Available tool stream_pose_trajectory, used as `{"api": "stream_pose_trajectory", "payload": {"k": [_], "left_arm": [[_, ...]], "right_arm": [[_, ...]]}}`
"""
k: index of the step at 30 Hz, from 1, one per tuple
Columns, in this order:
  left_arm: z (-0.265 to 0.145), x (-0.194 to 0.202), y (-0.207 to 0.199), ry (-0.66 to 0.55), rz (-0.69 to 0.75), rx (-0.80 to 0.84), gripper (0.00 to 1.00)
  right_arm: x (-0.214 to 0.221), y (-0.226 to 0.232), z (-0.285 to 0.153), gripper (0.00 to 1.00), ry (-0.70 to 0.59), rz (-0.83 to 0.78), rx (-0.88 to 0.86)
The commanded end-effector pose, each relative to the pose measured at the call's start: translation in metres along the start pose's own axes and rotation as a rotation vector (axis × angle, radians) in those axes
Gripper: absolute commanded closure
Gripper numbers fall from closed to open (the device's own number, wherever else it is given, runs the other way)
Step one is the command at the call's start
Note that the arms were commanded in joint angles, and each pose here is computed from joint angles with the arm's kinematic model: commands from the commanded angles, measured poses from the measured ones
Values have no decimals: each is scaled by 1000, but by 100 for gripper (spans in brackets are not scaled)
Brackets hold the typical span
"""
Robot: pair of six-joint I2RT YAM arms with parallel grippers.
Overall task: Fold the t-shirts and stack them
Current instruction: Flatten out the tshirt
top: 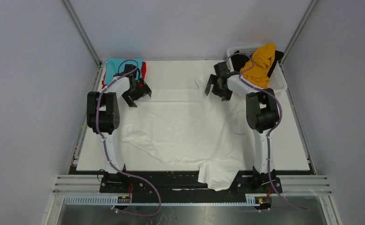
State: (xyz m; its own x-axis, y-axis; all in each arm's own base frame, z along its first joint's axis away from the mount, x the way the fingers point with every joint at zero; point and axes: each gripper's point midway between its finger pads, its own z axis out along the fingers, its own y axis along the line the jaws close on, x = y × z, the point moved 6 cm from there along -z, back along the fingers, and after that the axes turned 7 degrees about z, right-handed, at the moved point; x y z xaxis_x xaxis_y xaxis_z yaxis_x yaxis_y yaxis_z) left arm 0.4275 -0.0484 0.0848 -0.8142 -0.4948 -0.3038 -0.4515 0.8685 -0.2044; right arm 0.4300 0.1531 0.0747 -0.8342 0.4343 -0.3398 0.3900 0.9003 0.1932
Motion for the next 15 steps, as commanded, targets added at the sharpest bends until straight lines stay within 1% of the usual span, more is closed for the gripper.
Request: {"api": "stream_pose_trajectory", "payload": {"k": [1,2,4,7,9,11,15], "left_arm": [[-18,-19,-6,-39,7,11,1],[-27,-19,-8,-54,10,22,1],[-46,-17,-6,-99,1,-5,1],[-71,6,-4,-105,21,-22,1],[-84,29,-2,-99,40,-38,1],[-91,57,-4,-76,69,-18,1],[-96,110,-13,-14,151,38,1]], "right_arm": [[-20,10,-18,1,-20,-19,-21],[-22,12,-25,0,-26,-29,-40],[-23,12,-43,1,-43,-42,-64],[-11,3,-65,0,-65,-56,-81],[3,-6,-84,0,-94,-57,-110],[25,-18,-88,0,-94,-52,-132],[69,-41,-74,1,-42,-25,-177]]}}
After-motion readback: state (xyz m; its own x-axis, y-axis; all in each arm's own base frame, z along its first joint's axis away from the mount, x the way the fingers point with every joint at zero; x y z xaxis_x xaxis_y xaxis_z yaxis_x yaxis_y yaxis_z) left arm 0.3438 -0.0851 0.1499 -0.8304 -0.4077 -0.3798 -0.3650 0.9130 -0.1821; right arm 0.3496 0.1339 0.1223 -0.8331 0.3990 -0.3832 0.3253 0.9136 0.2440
